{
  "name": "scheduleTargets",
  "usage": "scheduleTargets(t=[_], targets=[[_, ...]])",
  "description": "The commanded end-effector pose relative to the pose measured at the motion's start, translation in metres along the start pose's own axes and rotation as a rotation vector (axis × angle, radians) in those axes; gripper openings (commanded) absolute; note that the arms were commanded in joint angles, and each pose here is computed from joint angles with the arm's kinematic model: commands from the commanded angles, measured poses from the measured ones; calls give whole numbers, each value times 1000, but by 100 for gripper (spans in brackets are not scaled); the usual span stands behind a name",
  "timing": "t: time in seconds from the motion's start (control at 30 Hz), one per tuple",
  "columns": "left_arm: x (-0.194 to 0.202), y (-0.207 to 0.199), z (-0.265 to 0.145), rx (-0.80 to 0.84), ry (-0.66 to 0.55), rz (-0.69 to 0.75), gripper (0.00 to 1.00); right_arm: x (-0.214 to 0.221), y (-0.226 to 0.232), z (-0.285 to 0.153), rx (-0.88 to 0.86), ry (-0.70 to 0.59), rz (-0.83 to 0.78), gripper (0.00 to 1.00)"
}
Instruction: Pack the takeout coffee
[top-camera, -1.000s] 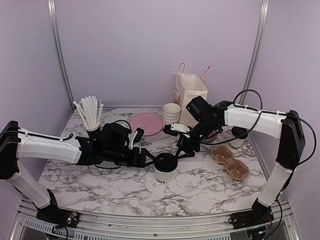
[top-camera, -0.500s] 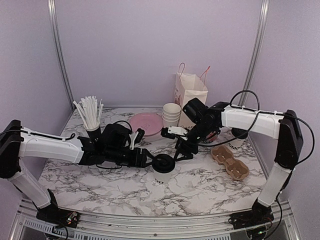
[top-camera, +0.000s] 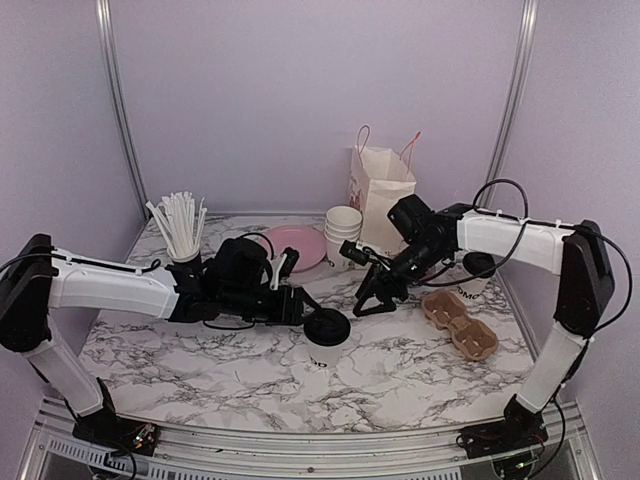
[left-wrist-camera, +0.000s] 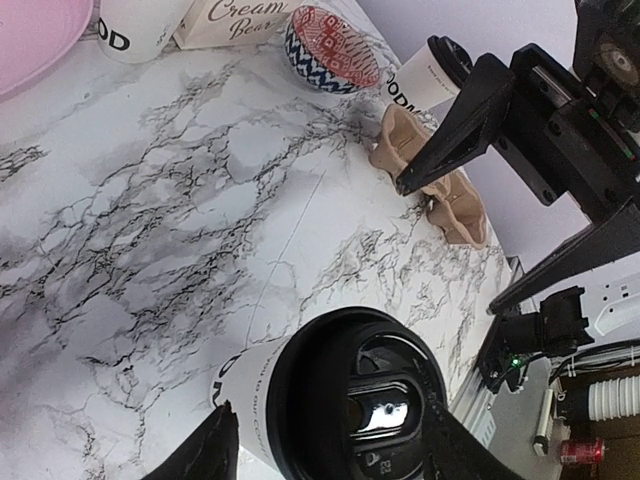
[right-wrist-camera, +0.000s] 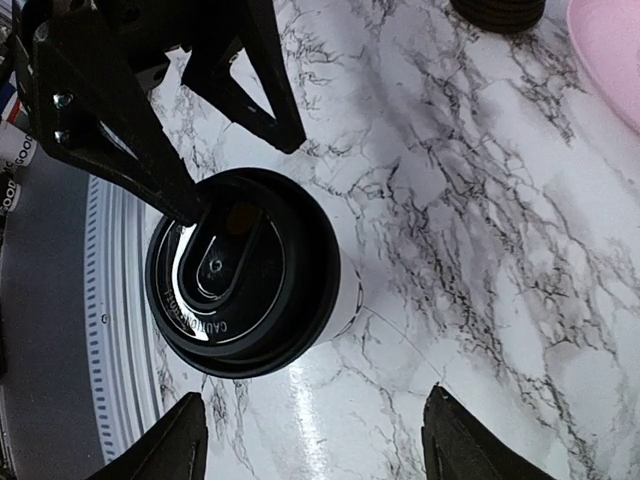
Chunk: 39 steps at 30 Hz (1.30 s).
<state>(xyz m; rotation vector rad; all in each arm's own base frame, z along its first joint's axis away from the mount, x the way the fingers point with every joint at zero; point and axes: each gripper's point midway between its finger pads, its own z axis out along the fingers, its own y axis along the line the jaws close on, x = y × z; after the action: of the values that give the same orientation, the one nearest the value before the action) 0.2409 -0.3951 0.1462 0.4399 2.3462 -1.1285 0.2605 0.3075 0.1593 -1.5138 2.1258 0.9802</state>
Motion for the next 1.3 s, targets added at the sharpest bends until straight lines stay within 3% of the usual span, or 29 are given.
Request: scheduleTargets(t=[0.0, 0.23, 0.53, 0.77, 0.87, 0.97, 1.07, 1.17, 1.27], targets=[[13, 5, 10, 1, 45, -8, 61, 6, 21, 20, -200, -24, 91, 71], [33, 24, 19, -28, 85, -40, 56, 13, 23, 39, -267, -3, 122, 71], [56, 48, 28, -79, 134, -58, 49, 25, 15, 60, -315, 32, 195, 64], [81, 71, 29, -132, 181, -92, 45, 71, -34, 85, -121, 177, 350, 55], [87, 73, 28, -136, 194, -101, 45, 73, -38, 84, -139, 166, 371, 51], [69, 56, 24, -93, 154, -56, 50, 45, -17, 70, -260, 89, 307, 52], [30, 28, 14, -56, 60, 5, 61, 14, 6, 47, -351, 2, 213, 61], [-6, -1, 1, -19, -26, 52, 67, 1, 18, 30, -362, -31, 150, 70], [-27, -13, -14, -22, -86, 74, 71, 3, 19, 23, -323, -25, 126, 72]])
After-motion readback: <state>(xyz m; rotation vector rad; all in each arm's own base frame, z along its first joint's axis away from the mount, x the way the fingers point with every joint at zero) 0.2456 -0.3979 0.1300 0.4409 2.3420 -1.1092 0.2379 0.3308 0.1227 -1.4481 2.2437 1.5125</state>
